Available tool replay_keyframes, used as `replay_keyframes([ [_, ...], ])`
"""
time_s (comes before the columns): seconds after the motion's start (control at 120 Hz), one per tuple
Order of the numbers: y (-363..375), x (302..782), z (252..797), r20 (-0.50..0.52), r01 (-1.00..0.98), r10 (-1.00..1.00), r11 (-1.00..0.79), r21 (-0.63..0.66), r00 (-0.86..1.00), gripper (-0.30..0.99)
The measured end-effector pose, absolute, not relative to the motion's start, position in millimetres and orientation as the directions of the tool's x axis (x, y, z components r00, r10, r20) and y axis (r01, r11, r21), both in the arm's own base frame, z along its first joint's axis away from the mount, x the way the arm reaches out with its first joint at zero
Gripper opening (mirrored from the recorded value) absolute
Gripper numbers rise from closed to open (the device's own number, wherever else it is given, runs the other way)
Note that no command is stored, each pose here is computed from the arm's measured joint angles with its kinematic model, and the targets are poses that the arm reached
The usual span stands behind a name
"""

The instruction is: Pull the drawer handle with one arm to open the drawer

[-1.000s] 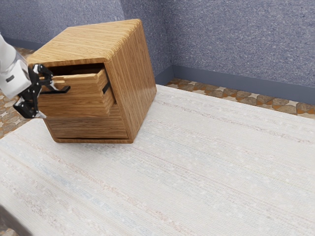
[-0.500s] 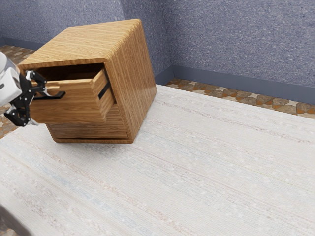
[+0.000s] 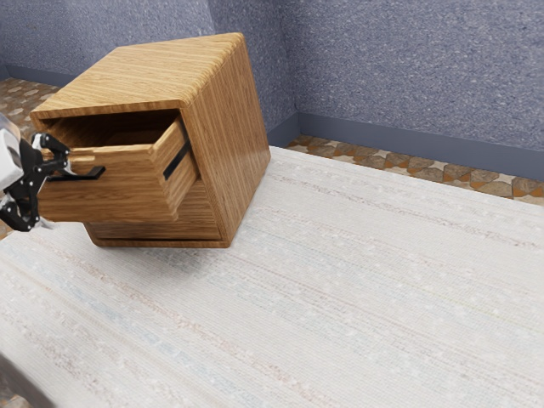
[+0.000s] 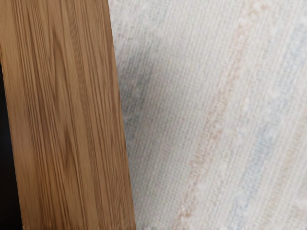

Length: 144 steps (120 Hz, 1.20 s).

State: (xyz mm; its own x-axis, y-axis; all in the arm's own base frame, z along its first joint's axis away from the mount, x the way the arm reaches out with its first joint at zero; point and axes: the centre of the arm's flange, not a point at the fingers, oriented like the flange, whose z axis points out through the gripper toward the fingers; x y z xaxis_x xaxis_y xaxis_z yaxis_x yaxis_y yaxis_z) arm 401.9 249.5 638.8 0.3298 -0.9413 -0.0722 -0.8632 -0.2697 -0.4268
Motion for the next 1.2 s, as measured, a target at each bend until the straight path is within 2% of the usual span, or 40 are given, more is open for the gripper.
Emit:
replay_keyframes([
  [0.575, 240.2, 367.5, 630.6, -0.079, -0.865, -0.943, -0.262, -0.428, 0.324, 0.70],
  [0.817, 239.6, 353.9, 631.8, -0.076, -0.859, -0.943, -0.261, -0.440, 0.325, 0.66],
  [1.2, 228.4, 326.5, 676.8, -0.073, -0.827, -0.942, -0.248, -0.505, 0.327, 0.68],
])
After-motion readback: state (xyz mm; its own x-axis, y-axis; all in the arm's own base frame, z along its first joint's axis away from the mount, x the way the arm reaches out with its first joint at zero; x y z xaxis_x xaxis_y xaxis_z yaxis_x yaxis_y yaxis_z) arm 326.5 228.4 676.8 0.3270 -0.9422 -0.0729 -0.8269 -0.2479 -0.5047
